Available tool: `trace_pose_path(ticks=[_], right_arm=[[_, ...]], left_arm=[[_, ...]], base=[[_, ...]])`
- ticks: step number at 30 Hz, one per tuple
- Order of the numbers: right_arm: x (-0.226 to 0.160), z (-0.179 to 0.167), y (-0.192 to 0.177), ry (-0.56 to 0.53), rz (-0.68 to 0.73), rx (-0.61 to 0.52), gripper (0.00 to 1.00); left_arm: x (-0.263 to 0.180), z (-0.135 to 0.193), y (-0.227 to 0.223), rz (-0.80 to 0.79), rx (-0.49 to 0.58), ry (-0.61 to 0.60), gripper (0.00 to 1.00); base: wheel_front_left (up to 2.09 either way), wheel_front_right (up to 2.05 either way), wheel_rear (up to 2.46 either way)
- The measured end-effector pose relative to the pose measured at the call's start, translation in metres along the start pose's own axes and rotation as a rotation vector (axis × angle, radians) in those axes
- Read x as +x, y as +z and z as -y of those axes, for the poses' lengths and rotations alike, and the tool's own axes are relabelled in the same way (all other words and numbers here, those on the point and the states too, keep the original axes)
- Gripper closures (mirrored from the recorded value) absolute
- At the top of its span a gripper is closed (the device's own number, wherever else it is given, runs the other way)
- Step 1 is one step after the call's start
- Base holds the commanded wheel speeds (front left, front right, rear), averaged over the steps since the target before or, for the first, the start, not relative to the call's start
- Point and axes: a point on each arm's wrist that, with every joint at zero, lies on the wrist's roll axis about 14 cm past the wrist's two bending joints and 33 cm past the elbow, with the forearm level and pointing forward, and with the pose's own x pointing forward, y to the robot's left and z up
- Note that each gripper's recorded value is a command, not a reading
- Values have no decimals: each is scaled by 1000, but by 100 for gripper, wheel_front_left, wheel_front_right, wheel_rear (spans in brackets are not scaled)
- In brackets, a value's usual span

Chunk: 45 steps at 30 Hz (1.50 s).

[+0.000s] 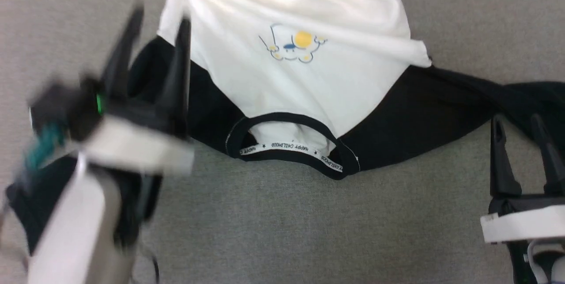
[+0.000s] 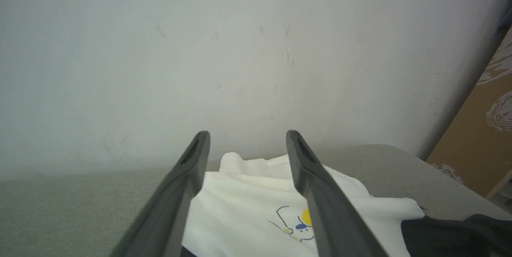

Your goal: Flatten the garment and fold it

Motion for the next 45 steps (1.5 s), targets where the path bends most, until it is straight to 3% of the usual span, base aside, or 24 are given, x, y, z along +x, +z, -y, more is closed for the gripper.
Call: trace_pose_path(ticks=[7, 13, 19, 26, 35, 42, 43, 44, 45], right_arm=[[-18, -6, 13, 19, 25, 39, 0], [-20, -15, 10, 51, -21, 45, 0], [-6, -24, 16, 104, -103, -26, 0], [31, 9, 25, 83, -252, -147, 0], [42, 69, -37, -4, -627, -266, 0], [42, 69, -92, 33, -800, -271, 0], [44, 69, -95, 34, -803, -264, 11], [48, 69, -97, 34, -801, -255, 52], [53, 69, -97, 34, -790, -253, 70]], left_arm=[[-105, -7, -11, -28, 17, 216, 0], [-146, -4, -24, -78, -38, 315, 0], [-158, -6, -21, -71, -37, 335, 0], [-152, -7, -29, -82, -50, 335, 0], [-135, -5, -51, -117, -79, 319, 0], [-132, -12, -66, -153, -66, 332, 0], [-132, -13, -68, -157, -65, 334, 0], [-132, -14, -69, -161, -64, 336, 0], [-131, -15, -71, -164, -64, 338, 0]], base=[[0, 0, 0], [0, 0, 0], [0, 0, 0], [0, 0, 0], [0, 0, 0], [0, 0, 0], [0, 0, 0], [0, 0, 0], [0, 0, 0]])
